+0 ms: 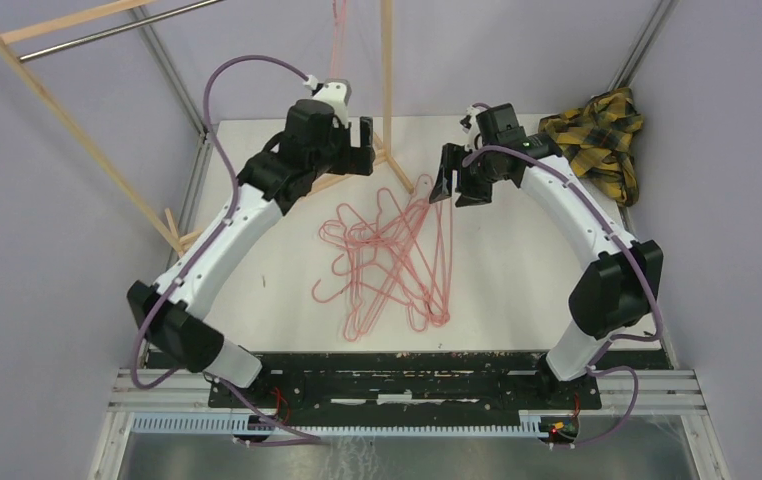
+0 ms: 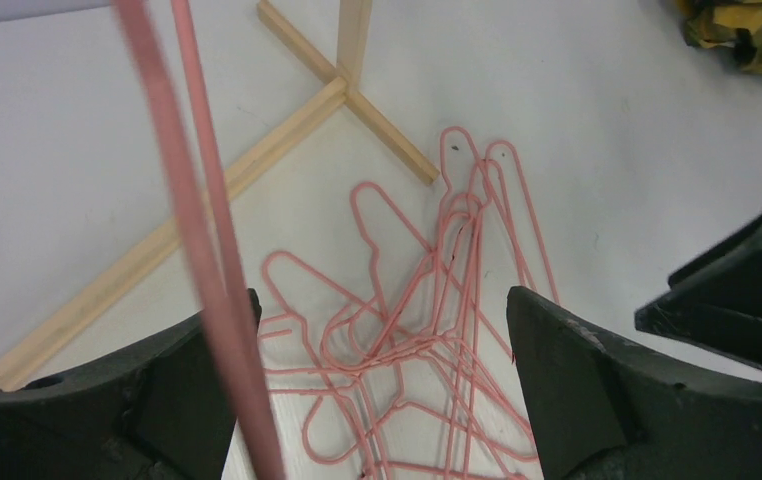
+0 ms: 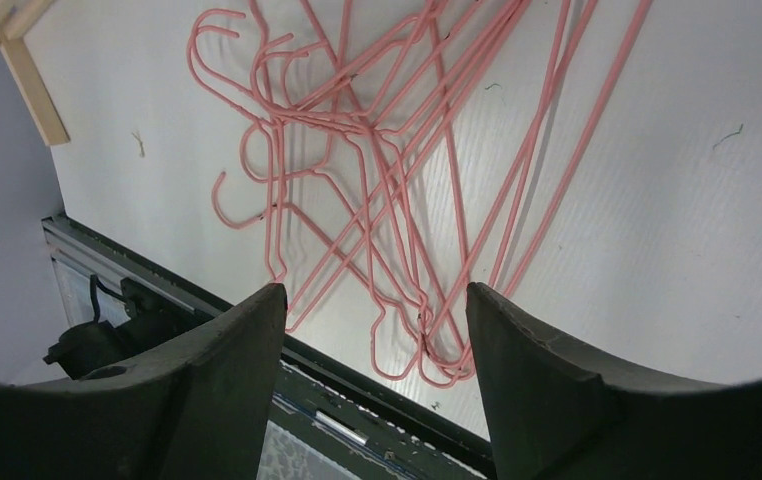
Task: Organize the hangers
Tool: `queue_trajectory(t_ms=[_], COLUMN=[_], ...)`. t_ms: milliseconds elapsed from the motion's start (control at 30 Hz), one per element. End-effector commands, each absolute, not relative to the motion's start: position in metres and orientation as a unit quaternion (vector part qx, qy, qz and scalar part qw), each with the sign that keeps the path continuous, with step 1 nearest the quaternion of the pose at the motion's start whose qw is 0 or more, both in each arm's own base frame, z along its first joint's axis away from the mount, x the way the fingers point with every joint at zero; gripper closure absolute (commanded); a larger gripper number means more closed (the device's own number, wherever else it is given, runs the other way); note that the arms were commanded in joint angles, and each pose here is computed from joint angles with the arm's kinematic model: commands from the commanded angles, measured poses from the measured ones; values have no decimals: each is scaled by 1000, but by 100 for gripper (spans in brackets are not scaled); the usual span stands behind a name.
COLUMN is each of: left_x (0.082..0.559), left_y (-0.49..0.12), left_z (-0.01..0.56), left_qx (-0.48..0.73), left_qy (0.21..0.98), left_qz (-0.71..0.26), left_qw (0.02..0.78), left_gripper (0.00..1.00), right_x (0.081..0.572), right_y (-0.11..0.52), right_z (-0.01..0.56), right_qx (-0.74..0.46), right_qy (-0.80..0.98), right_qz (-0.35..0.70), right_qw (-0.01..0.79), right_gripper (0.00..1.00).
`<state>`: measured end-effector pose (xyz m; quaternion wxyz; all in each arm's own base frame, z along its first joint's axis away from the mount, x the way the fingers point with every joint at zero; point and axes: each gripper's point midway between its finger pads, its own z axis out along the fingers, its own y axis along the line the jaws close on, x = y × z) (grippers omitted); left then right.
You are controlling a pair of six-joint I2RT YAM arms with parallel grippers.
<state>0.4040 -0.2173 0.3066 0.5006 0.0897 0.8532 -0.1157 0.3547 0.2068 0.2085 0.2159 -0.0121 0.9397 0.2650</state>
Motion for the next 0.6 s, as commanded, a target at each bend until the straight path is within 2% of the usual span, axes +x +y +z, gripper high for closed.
queue_trajectory(t_ms=[0, 300, 567], left_x=[375, 321, 311], left_y=[-208, -168, -119], left_z=[342, 334, 318], left_qx=[115, 107, 58], left_qy=[810, 811, 826], left_qz=[-151, -136, -122], left_qw=[554, 559, 547], left_gripper=[1, 1, 1], right_x=[357, 350, 363], right_y=[226, 278, 291], right_z=[203, 159, 131], right_qx=[-53, -102, -89], right_qy=[937, 945, 949], right_qz=[260, 244, 244], right_qw=[226, 192, 180], right_gripper=[26, 29, 33])
